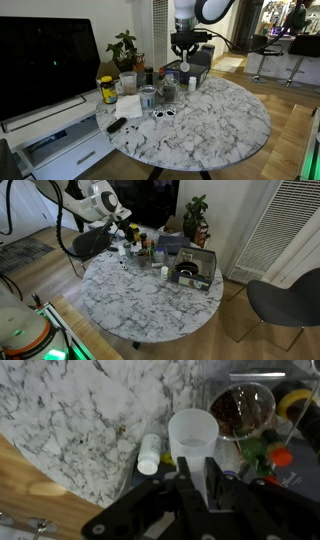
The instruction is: Pour the contents in the measuring cup into the cup
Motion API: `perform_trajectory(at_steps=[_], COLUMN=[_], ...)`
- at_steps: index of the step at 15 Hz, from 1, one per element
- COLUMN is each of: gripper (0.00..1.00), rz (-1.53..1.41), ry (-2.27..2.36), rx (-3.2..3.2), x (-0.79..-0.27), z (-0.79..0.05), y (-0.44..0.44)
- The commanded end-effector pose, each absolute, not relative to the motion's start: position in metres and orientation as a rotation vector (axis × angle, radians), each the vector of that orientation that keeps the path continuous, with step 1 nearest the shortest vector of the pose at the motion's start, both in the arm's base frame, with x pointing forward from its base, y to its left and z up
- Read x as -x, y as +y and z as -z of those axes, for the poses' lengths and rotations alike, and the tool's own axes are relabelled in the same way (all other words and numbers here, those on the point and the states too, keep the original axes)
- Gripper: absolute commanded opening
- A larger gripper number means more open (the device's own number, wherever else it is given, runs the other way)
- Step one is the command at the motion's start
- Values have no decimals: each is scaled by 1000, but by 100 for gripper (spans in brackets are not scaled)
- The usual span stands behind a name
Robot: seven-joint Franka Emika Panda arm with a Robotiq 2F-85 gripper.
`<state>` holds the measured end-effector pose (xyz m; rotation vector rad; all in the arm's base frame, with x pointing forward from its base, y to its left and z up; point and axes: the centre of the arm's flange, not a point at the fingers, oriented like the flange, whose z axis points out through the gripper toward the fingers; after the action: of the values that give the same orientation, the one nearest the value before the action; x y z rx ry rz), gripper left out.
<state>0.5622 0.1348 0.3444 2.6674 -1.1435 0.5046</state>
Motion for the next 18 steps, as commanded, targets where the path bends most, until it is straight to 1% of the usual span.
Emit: perform_trajectory(at_steps=[1, 4, 9, 14, 18], gripper=[5, 5, 5, 5, 5], rz=[-275, -70, 287, 541, 673], ry=[-1129, -1109, -1072, -1044, -1167], rx=[-2765, -2861, -2986, -3064, -3047], x=[-538, -540, -551, -560, -572], z=[-346, -332, -282, -214, -164], y=[106, 81, 40, 37, 42])
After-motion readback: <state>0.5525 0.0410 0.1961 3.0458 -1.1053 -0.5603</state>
